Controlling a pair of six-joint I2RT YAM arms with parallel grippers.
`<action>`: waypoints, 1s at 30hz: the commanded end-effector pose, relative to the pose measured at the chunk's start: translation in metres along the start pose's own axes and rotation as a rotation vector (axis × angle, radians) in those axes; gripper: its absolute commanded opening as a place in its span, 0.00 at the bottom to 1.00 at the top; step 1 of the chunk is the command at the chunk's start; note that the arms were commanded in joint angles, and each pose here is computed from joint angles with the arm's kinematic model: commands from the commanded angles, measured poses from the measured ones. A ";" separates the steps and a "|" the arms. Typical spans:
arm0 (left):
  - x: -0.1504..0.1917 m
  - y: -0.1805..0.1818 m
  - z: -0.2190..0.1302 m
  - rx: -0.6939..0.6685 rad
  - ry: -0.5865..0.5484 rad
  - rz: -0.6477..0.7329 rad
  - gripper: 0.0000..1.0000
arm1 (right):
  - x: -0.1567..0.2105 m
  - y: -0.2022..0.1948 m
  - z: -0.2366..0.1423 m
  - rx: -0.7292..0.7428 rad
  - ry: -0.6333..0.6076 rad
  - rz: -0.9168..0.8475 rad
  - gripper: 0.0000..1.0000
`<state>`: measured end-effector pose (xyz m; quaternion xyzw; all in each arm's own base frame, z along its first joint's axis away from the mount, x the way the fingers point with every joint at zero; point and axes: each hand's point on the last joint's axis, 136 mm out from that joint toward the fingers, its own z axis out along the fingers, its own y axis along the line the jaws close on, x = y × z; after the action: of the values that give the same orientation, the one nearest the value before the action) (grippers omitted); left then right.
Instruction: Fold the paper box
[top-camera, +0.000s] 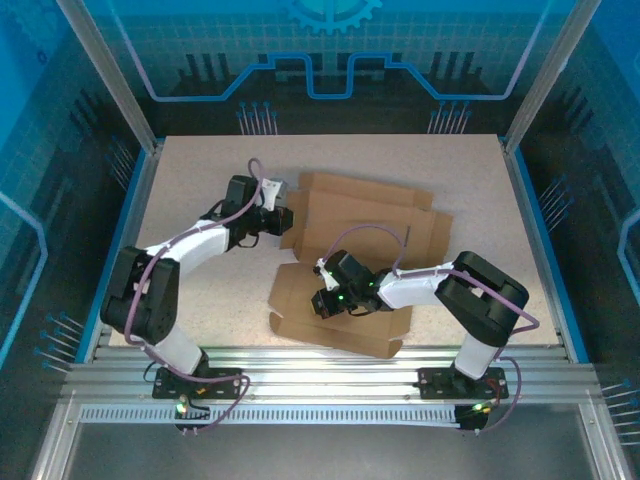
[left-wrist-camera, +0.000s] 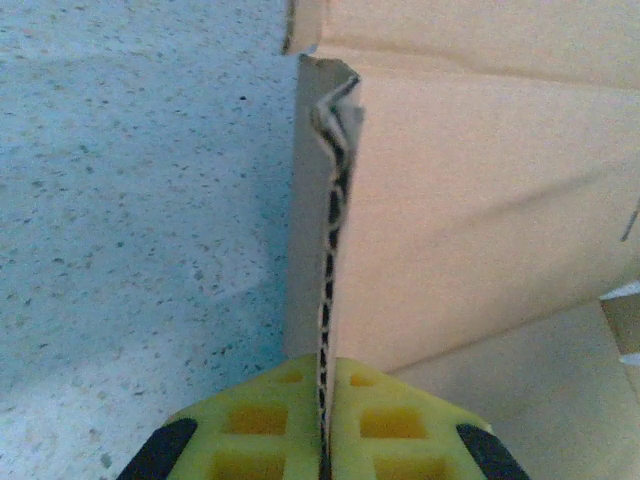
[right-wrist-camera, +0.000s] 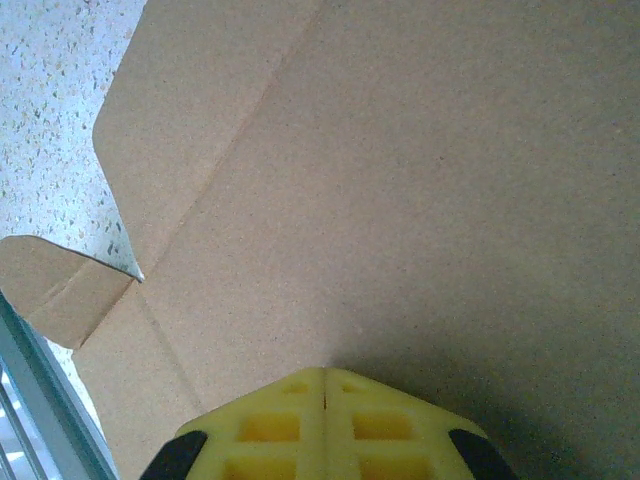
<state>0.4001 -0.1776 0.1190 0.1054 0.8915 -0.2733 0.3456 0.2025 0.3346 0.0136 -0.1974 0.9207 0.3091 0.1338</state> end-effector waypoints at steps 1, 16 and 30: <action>0.067 0.015 0.001 -0.104 0.161 -0.108 0.09 | 0.056 -0.050 0.003 0.193 0.152 0.064 0.00; 0.112 0.009 -0.010 -0.119 0.026 -0.039 0.09 | 0.053 -0.044 0.002 0.188 0.151 0.044 0.00; 0.130 0.006 -0.003 -0.164 0.010 -0.041 0.11 | 0.040 -0.032 -0.006 0.172 0.119 0.013 0.00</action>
<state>0.3374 -0.1845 0.0902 0.0793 0.8653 -0.2381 0.4339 0.2018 0.3255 0.0152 -0.1927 0.9285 0.2839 0.1420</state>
